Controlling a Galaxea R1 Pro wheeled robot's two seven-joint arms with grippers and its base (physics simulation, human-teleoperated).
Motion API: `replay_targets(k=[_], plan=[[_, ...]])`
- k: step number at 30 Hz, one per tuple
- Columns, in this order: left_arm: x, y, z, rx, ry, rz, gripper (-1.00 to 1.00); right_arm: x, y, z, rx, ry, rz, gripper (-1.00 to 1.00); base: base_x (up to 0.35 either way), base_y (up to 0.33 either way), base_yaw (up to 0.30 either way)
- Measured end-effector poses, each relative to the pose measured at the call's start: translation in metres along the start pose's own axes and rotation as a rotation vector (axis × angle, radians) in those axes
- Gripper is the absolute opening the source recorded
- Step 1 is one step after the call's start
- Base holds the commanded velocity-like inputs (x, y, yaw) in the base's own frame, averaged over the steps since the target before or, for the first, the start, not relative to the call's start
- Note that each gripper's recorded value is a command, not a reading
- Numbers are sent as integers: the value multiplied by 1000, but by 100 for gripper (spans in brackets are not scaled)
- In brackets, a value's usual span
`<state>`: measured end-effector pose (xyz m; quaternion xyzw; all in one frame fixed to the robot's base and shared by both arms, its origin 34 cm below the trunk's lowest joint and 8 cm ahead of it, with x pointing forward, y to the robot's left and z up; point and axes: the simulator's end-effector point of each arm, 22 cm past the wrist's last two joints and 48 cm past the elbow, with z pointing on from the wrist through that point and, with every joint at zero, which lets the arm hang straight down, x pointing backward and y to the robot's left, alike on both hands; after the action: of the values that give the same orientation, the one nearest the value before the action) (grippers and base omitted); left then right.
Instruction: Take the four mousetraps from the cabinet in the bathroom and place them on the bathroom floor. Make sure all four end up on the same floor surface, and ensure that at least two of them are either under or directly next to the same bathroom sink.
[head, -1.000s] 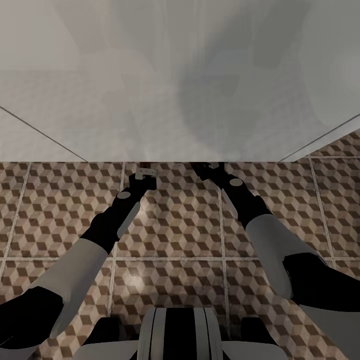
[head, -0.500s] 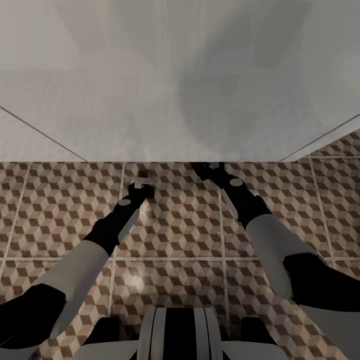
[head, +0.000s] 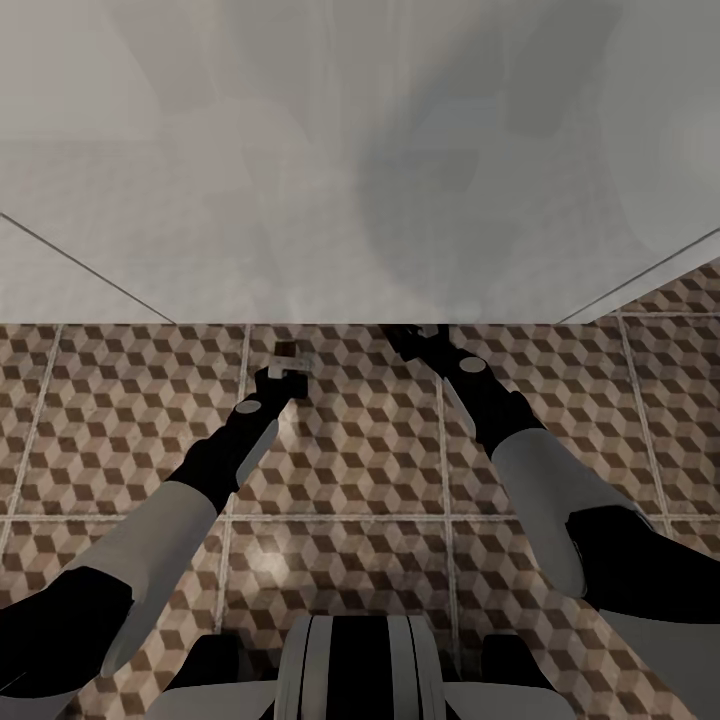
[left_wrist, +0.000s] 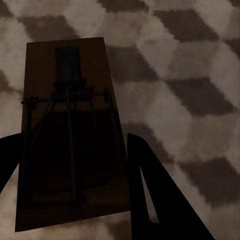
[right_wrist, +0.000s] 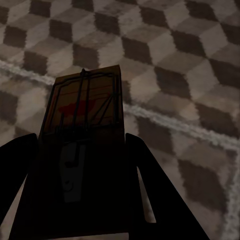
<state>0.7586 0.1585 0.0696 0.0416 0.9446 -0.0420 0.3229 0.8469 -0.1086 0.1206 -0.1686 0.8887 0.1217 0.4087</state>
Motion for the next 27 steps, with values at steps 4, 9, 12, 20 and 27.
replay_targets(k=[4, 9, 12, 20, 27], plan=[[-2, 0, 0, 1, -4, 0, -100, 0, 0, 0, 0, 0, 0, -100, 0, 0, 0], [-7, -2, -1, 4, -16, -1, -100, 0, 0, 0, 0, 0, 0, -100, 0, 0, 0], [-10, -3, -1, 7, -22, -2, -100, 0, 0, 0, 0, 0, 0, -100, 0, 0, 0], [-16, -4, -2, 10, -33, -1, -100, 0, 0, 0, 0, 0, 0, -100, 0, 0, 0], [-16, -5, -2, 9, -34, 4, 100, 0, 0, 0, 0, 0, 0, -100, 0, 0, 0]])
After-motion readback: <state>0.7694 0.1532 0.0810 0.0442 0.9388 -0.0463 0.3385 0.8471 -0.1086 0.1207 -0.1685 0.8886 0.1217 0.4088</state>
